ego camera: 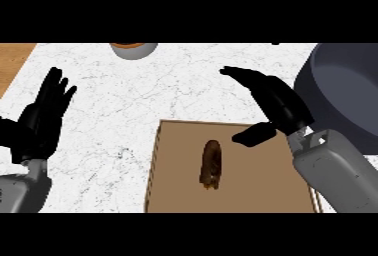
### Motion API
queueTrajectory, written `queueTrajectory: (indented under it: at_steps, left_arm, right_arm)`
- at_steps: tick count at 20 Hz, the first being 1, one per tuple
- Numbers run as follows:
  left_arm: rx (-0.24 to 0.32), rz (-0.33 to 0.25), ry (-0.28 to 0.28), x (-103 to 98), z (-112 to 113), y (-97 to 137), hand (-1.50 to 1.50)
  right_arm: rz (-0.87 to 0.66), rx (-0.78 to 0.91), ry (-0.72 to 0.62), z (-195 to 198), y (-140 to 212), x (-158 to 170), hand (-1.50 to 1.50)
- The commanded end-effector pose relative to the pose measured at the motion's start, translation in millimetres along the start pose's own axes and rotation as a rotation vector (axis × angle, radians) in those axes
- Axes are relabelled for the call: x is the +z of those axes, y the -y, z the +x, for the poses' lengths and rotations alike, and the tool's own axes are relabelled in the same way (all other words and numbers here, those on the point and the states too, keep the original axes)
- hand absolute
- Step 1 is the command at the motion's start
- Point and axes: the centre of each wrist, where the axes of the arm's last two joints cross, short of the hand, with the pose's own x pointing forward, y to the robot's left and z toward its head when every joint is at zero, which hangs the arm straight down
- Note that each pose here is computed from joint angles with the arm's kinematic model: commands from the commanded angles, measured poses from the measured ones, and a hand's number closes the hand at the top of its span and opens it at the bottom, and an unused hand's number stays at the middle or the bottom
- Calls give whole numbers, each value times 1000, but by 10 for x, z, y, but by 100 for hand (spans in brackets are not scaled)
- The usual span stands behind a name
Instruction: Pick the sweet potato from the tray and place it in the pot
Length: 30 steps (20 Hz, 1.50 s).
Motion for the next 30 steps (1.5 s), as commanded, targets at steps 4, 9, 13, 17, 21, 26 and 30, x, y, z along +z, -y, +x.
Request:
queueTrajectory:
  at_steps: [4,9,13,17,21,26,30]
  left_arm:
    - [-10,-5,-6,-9,-53,-10,0]
    - [17,-8,1,-56,-9,96,0]
    - [9,-14,3,-73,-20,-53,0]
    - [3,-16,4,-5,36,25,0]
    - [11,6,6,-32,-12,-125,0]
    - [17,-3,7,-67,33,-8,0]
    - [-6,-6,11,132,24,20,0]
  right_arm:
    - [367,190,-157,468,-39,-167,-150]
    - [556,365,-243,929,-398,-323,-150]
    - [667,398,-318,1203,-731,-503,-150]
    - [704,397,-373,1135,-818,-545,-150]
    - [716,379,-367,1141,-916,-443,-150]
    - [730,411,-404,925,-1194,-452,-150]
    - [714,494,-467,911,-1306,-213,-150]
